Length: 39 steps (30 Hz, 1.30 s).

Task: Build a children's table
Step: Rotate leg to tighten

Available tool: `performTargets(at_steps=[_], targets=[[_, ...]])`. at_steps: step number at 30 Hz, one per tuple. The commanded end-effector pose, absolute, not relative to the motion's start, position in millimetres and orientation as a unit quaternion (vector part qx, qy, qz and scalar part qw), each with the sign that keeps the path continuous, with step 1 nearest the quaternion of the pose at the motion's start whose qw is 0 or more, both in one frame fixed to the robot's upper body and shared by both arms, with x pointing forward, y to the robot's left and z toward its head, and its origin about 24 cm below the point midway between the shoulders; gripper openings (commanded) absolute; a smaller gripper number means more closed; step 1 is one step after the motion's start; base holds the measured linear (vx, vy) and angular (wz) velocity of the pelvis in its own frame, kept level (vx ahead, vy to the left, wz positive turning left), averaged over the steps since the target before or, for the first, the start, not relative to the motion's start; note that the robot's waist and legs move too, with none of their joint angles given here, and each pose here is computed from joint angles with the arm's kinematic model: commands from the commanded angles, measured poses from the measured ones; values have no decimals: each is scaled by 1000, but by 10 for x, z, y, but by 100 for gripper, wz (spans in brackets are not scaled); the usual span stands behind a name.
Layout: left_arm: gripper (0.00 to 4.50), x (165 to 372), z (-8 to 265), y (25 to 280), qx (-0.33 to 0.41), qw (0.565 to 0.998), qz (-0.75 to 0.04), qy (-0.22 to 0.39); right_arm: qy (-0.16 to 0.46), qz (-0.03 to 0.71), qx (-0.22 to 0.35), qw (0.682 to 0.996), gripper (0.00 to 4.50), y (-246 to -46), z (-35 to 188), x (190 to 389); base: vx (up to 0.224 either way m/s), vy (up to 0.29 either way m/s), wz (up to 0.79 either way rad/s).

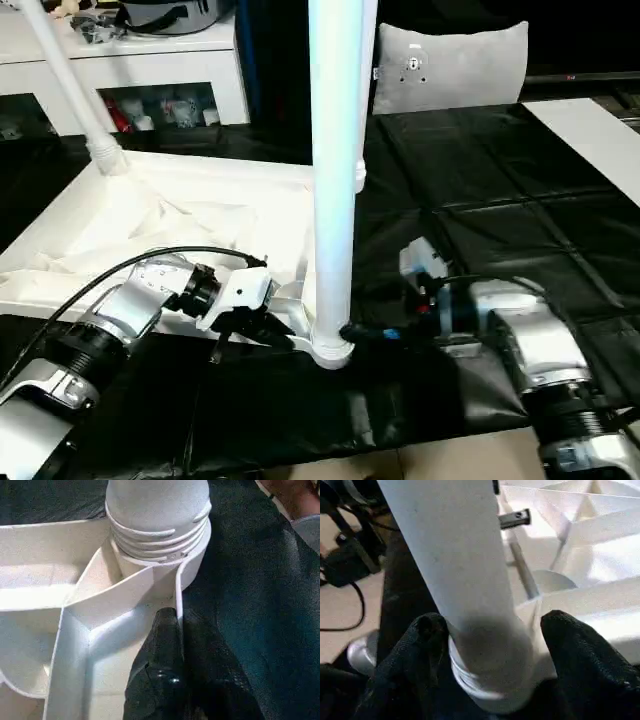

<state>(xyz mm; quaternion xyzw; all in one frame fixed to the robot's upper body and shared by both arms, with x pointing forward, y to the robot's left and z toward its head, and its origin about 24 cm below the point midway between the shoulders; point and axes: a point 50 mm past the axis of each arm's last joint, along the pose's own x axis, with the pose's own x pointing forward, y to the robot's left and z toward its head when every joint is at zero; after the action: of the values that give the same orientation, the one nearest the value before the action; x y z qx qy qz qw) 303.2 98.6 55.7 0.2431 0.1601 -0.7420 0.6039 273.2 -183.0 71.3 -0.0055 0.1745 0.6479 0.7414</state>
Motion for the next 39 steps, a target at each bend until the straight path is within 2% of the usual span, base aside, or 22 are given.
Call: performTargets(at_steps=[1,10,14,17,19,20,21,22,23,24,25,27,28,29,30,31,33,36,37,39], targets=[[0,3015,668,865,264,567,-769,132,158,664,-16,731,295,-1740,805,2768,0,0,0],[0,3010,654,878,267,567,-768,135,158,675,-10,721,212,-1655,802,2765,0,0,0],[0,3013,647,880,263,575,-763,134,162,678,-5,717,206,-1635,791,2740,0,0,0],[0,3039,636,871,253,603,-744,141,160,673,10,722,202,-1627,794,2707,0,0,0],[0,3106,634,820,230,653,-705,151,162,635,22,755,202,-1604,771,2720,0,0,0],[0,3120,637,805,223,665,-696,153,162,623,22,765,202,-1595,760,2733,0,0,0],[0,3142,649,769,209,683,-682,156,161,590,17,791,201,-1573,732,2784,0,0,0],[0,3147,652,759,205,689,-678,157,161,580,18,798,201,-1567,724,2800,0,0,0],[0,3163,661,728,193,704,-665,161,163,549,19,819,201,-1547,701,2851,0,0,0],[0,3197,679,652,171,733,-637,167,161,490,24,856,201,-1505,669,2953,0,0,0],[0,3205,683,634,166,740,-630,168,159,477,25,864,201,-1494,665,2977,0,0,0],[0,3254,696,508,143,775,-591,172,171,392,23,904,200,-1433,612,3115,0,0,0],[0,3256,696,502,142,777,-589,173,171,388,23,905,200,-1430,610,3121,0,0,0],[0,3289,699,439,135,796,-565,173,181,336,19,924,200,-1403,576,3184,0,0,0],[0,3289,699,439,135,796,-565,173,181,336,19,924,200,-1403,576,3184,0,0,0],[0,3324,703,375,128,814,-541,171,186,300,20,935,200,-1359,554,3229,0,0,0],[0,3353,725,298,124,830,-518,163,173,289,14,941,200,-1284,563,3261,0,0,0],[0,3345,756,246,116,833,-518,156,151,288,11,945,200,-1250,589,3276,0,0,0],[0,3342,767,238,115,833,-517,156,146,287,17,947,253,-1239,598,3279,0,0,0],[0,3335,778,241,122,832,-518,155,134,288,37,947,266,-1229,627,3274,0,0,0]])
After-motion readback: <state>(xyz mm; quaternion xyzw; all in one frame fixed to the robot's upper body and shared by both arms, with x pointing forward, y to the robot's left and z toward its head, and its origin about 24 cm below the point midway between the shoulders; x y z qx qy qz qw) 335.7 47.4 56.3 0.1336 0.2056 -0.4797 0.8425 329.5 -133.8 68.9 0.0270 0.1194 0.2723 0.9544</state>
